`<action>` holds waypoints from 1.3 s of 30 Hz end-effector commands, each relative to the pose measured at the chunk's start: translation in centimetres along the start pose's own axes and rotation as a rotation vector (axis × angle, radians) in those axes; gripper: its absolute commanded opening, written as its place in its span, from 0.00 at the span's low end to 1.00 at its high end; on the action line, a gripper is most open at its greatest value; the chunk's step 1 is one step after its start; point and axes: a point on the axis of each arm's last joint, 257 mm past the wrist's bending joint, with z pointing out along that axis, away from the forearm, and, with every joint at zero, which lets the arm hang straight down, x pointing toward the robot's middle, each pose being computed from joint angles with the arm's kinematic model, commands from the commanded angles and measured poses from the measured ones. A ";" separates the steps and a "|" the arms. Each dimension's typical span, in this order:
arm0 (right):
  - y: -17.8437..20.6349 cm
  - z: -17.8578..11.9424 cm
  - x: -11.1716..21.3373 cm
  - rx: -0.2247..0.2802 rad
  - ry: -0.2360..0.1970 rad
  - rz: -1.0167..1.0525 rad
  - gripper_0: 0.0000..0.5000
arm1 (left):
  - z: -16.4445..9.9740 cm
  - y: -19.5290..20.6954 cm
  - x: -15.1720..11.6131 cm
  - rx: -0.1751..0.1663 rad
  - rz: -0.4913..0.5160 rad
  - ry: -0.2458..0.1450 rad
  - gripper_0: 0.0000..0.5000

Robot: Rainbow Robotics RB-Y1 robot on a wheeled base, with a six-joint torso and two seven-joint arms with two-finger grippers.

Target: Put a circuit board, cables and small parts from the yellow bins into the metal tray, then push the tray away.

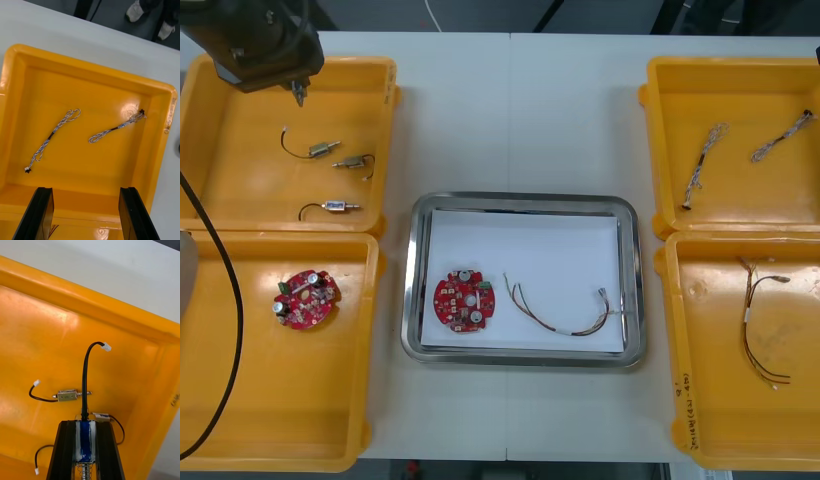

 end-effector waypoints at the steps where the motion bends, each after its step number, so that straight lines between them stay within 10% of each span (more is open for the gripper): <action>1: -3.4 -1.7 -1.5 0.029 -0.008 0.134 1.00 | -4.0 -0.3 -0.6 0.022 0.028 -0.048 0.00; 20: -4.2 2.8 2.4 -0.033 0.232 0.405 1.00 | -5.8 -8.5 11.0 0.092 0.153 -0.001 0.00; 39: -5.6 9.2 0.0 -0.008 0.118 0.487 1.00 | -2.0 -15.1 20.7 0.077 0.183 0.027 0.00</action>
